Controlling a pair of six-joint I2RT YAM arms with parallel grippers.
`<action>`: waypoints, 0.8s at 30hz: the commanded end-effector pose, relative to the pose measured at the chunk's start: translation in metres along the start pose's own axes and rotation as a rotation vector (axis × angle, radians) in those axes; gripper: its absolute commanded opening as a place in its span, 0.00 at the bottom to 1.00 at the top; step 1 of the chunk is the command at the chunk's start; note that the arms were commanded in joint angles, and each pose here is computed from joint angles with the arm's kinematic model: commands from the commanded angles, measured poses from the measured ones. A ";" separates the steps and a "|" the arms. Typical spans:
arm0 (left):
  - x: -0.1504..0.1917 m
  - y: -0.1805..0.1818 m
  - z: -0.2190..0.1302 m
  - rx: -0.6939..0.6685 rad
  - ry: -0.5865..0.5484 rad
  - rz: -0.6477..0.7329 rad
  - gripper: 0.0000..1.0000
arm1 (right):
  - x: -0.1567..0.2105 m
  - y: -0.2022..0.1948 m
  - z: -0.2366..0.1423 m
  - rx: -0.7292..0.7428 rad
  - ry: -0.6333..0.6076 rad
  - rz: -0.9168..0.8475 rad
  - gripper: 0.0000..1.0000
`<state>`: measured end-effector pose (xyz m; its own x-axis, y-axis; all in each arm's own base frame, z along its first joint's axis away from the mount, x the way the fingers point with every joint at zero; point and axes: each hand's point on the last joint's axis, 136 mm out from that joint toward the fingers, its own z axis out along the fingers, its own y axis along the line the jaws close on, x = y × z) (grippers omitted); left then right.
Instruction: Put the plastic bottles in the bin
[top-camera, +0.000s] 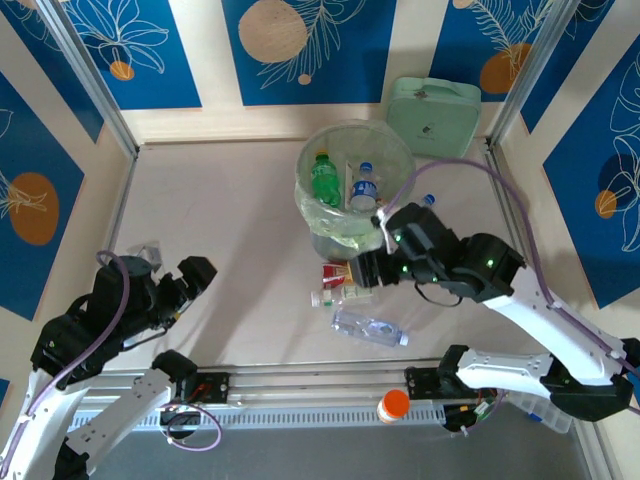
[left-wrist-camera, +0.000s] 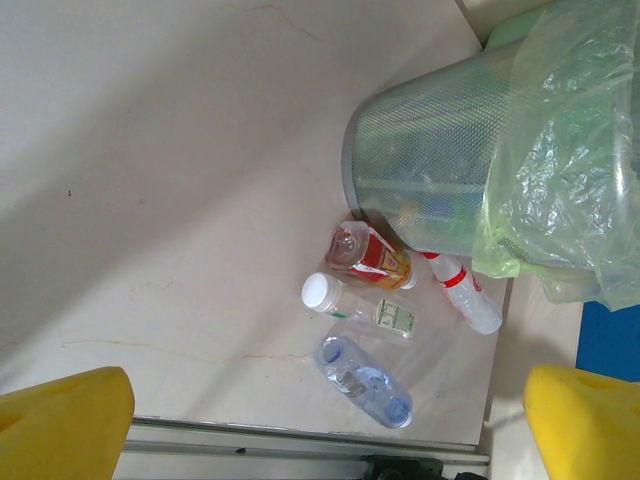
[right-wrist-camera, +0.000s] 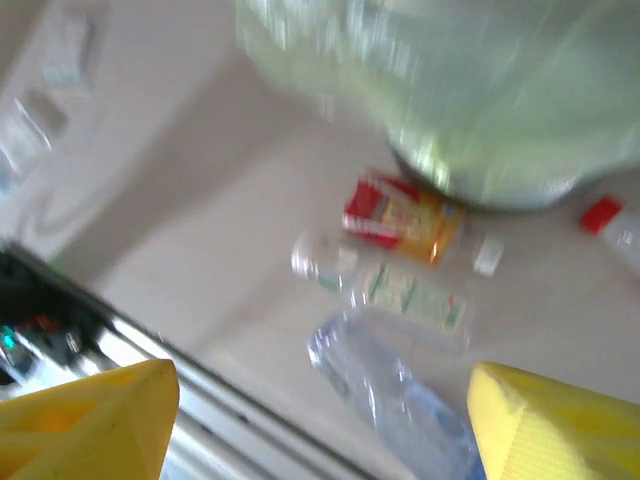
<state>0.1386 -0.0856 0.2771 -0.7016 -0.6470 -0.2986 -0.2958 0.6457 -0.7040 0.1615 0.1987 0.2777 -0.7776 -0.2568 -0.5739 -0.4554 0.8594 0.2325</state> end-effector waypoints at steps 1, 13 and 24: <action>0.002 0.005 -0.001 -0.003 0.003 -0.010 0.99 | 0.056 -0.004 0.025 0.038 0.225 -0.044 0.78; 0.007 0.020 0.001 -0.010 -0.006 -0.031 0.99 | 0.104 -0.002 0.101 0.121 0.540 -0.525 0.86; 0.007 0.018 0.001 -0.012 -0.003 -0.025 0.99 | 0.139 -0.005 0.146 0.137 0.716 -0.825 0.82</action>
<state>0.1305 -0.0807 0.2630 -0.6991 -0.6520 -0.2935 -0.3013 0.6408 -0.7061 0.1166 0.2276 0.0924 -0.4265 -0.9036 0.0415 -0.9008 0.4201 -0.1103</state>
